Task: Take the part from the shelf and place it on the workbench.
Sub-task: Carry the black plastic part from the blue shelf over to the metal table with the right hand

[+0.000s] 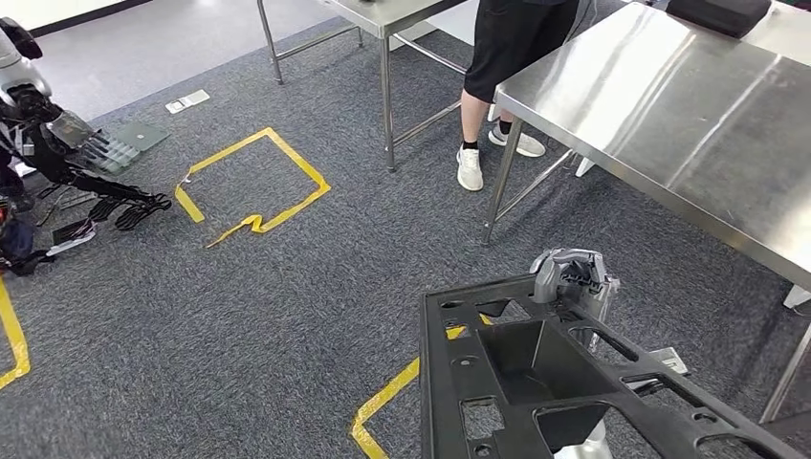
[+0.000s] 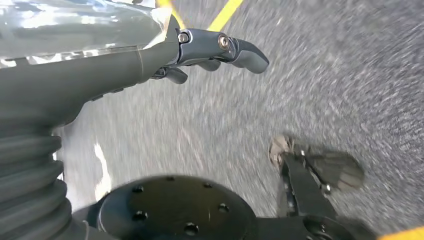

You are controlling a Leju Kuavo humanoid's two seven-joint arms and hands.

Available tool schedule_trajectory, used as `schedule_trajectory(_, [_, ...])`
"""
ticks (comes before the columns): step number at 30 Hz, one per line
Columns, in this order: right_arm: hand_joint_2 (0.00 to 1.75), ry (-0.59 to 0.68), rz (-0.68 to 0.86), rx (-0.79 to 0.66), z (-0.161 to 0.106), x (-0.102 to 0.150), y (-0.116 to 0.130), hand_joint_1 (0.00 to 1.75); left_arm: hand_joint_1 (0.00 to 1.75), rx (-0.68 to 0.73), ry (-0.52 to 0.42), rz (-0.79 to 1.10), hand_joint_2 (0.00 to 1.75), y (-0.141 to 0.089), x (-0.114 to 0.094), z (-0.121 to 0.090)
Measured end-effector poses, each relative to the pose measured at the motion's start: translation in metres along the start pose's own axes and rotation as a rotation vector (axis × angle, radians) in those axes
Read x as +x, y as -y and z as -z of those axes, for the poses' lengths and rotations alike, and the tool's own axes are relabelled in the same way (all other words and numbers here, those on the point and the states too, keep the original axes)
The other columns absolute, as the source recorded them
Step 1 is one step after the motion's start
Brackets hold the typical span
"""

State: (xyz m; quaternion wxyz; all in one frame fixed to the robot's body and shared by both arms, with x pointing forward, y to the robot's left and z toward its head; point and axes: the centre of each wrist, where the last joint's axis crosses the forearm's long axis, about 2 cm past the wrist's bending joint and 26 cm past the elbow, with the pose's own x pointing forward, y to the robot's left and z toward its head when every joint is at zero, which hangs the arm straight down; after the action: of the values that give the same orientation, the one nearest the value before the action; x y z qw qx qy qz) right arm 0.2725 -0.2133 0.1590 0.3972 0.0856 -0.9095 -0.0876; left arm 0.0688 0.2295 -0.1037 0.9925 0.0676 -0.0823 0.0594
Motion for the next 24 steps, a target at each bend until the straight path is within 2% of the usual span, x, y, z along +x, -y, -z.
schedule_trajectory(12, [1.75,-0.005,-0.012,-0.013,-0.001,0.0001,0.0017,1.75,0.0,0.031,-0.001,0.027,1.75,-0.0062,-0.0059,0.0013])
schedule_trajectory(24, [1.75,-0.003,-0.032,-0.04,-0.0082,0.0049,0.005,1.75,0.0,0.047,0.029,-0.063,1.75,-0.005,-0.0047,0.0009])
